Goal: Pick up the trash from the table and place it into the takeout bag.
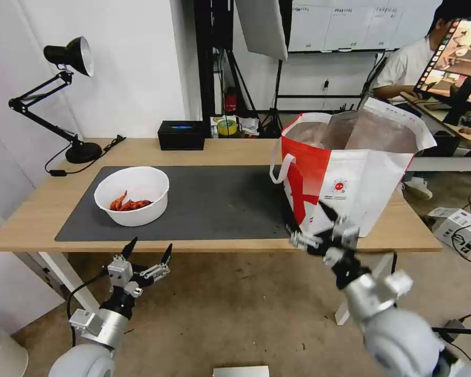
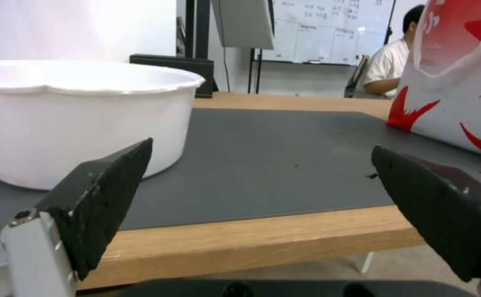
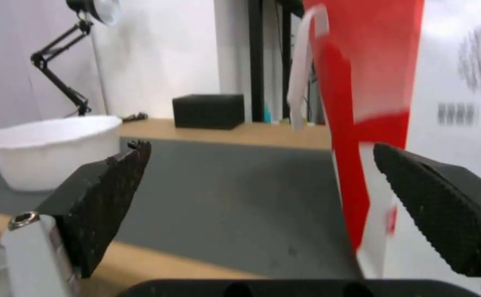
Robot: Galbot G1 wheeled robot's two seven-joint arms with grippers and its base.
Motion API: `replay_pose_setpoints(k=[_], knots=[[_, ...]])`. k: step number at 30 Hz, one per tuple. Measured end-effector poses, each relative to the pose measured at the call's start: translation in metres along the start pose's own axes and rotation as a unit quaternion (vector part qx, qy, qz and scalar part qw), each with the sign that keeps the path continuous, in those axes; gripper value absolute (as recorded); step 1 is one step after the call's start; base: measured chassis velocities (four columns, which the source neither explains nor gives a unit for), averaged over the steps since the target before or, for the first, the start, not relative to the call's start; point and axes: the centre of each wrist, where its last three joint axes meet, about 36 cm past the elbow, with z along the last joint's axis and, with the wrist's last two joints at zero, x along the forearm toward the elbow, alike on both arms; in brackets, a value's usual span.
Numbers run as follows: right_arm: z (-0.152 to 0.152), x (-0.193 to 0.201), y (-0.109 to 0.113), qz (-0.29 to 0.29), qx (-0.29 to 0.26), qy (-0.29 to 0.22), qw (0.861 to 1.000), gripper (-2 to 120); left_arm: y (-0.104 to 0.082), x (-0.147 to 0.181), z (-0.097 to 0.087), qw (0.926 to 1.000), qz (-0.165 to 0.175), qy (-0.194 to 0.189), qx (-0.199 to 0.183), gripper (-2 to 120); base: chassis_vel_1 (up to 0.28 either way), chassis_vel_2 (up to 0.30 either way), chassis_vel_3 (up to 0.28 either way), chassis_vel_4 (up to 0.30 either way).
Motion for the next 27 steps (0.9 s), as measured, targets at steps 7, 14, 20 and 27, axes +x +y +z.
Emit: replay_pose_setpoints(k=[7, 14, 20, 27], knots=[[0.031, 0.019, 0.011, 0.029, -0.006, 0.017, 0.999, 100, -0.004, 0.005, 0.001, 1.0000, -0.003, 0.002, 0.002, 100, 0.000, 0.000, 0.000, 0.000], [0.054, 0.023, 0.009, 0.063, 0.006, 0.037, 0.997, 100, -0.005, 0.012, 0.003, 1.0000, -0.008, 0.005, 0.001, 100, 0.000, 0.000, 0.000, 0.000], [0.061, 0.021, 0.005, 0.080, 0.009, 0.042, 0.996, 100, -0.003, 0.011, 0.002, 1.0000, -0.007, 0.003, -0.002, 100, 0.000, 0.000, 0.000, 0.000], [0.062, 0.021, 0.005, 0.086, 0.010, 0.047, 0.995, 100, -0.002, 0.010, 0.003, 1.0000, -0.009, 0.003, -0.001, 100, 0.000, 0.000, 0.000, 0.000]])
